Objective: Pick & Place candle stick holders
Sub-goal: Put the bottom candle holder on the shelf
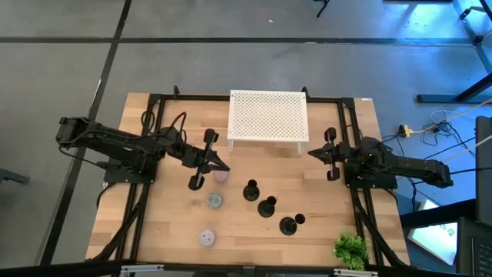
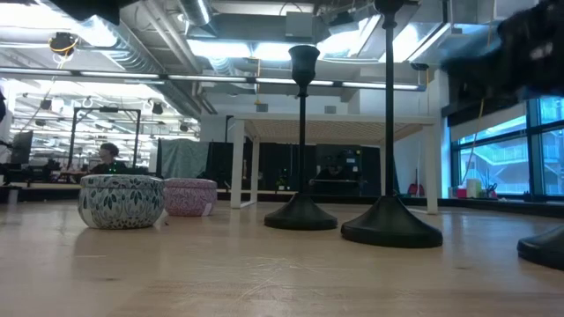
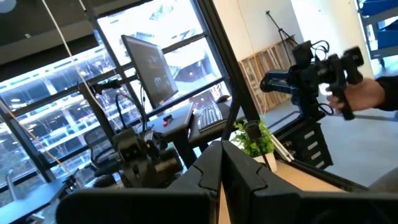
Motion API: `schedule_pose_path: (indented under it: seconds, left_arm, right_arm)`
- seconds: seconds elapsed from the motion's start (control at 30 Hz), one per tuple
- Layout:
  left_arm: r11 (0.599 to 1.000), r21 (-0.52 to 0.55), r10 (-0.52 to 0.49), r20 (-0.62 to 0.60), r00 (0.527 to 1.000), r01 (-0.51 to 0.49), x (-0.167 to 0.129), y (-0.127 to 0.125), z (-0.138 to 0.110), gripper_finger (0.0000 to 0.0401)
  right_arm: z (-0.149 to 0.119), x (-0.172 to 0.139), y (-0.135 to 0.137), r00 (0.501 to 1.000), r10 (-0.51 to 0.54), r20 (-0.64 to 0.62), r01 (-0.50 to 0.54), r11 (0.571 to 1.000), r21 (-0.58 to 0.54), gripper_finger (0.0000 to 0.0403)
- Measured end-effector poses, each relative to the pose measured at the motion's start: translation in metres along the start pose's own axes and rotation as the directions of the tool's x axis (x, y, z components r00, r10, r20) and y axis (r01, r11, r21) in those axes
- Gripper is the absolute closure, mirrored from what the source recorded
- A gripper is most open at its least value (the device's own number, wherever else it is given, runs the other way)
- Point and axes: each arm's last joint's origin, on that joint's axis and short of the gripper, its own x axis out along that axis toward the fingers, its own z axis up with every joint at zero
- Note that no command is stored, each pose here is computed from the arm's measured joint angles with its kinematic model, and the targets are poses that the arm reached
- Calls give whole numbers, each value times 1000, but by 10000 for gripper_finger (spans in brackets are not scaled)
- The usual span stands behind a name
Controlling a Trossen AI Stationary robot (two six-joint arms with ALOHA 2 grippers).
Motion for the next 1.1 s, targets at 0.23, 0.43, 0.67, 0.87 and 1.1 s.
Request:
schedule_pose_path:
  seconds: [0.23,0.43,0.67,0.87,1.1]
  left_arm:
    - [1000,-24,4,11,1000,-4,0,0,1,397]
    - [999,-54,0,0,1000,0,0,0,0,397]
    - [998,-69,-9,-23,1000,8,0,-1,-2,397]
    - [996,-85,-10,-22,1000,8,0,-1,-2,397]
    - [994,-111,-10,-22,1000,8,0,-1,-2,397]
  right_arm:
    - [53,-16,0,839,-5,545,54,996,-75,402]
    - [72,-31,1,681,11,732,87,992,-96,402]
    - [68,-28,-1,715,-40,698,-20,997,77,402]
    - [62,-22,-4,764,-142,629,49,985,163,402]
    - [53,-16,-5,830,-160,535,-13,952,305,402]
